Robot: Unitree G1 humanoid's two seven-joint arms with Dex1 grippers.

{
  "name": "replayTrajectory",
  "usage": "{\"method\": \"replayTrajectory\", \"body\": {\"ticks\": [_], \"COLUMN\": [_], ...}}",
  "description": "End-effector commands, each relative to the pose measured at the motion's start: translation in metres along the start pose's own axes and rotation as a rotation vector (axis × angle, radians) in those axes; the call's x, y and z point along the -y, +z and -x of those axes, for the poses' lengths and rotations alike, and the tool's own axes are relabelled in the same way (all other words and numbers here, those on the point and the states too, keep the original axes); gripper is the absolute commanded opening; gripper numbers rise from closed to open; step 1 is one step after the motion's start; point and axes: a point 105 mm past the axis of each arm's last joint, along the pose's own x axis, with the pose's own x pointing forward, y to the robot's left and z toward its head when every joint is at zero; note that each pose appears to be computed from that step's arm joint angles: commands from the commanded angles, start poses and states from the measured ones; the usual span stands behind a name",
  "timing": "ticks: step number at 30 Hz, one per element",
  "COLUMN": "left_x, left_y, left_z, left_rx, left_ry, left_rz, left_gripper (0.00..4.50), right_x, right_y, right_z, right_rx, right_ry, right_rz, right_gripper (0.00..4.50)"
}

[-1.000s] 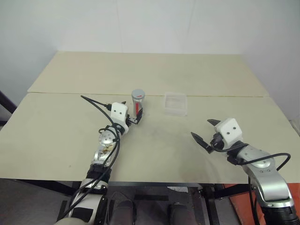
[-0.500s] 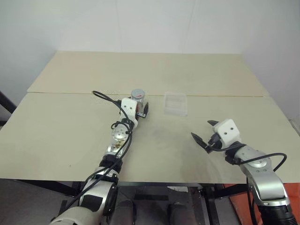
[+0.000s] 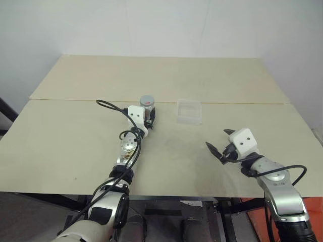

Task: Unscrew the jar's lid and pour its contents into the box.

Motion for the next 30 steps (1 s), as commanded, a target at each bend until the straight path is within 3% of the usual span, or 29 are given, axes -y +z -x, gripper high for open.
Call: {"method": "replayTrajectory", "body": {"ticks": [1, 5, 8, 12, 22, 30], "left_x": [0.004, 0.004, 0.008, 0.022, 0.068, 0.074], "left_y": [0.008, 0.006, 0.021, 0.044, 0.050, 0.060], "left_z": [-0.002, 0.000, 0.003, 0.017, 0.070, 0.071], "left_rx": [0.044, 0.044, 0.107, 0.170, 0.048, 0.104], "left_ry": [-0.028, -0.016, -0.070, -0.228, -0.664, -0.680], "left_rz": [-0.041, 0.009, 0.027, 0.036, -0.057, -0.052], "left_gripper": [2.16, 1.95, 1.95, 1.95, 1.95, 1.95], "right_x": [0.005, 0.001, -0.005, -0.018, -0.057, -0.071], "right_y": [0.009, 0.008, 0.017, 0.046, 0.126, 0.137], "right_z": [0.000, -0.001, -0.004, -0.011, -0.020, -0.021], "right_rx": [0.044, 0.041, 0.071, 0.175, 0.417, 0.447], "right_ry": [-0.025, -0.020, -0.005, 0.024, 0.166, 0.265], "right_rz": [0.020, 0.019, -0.013, -0.118, -0.249, -0.270], "right_gripper": [4.50, 4.50, 4.50, 4.50, 4.50, 4.50]}}
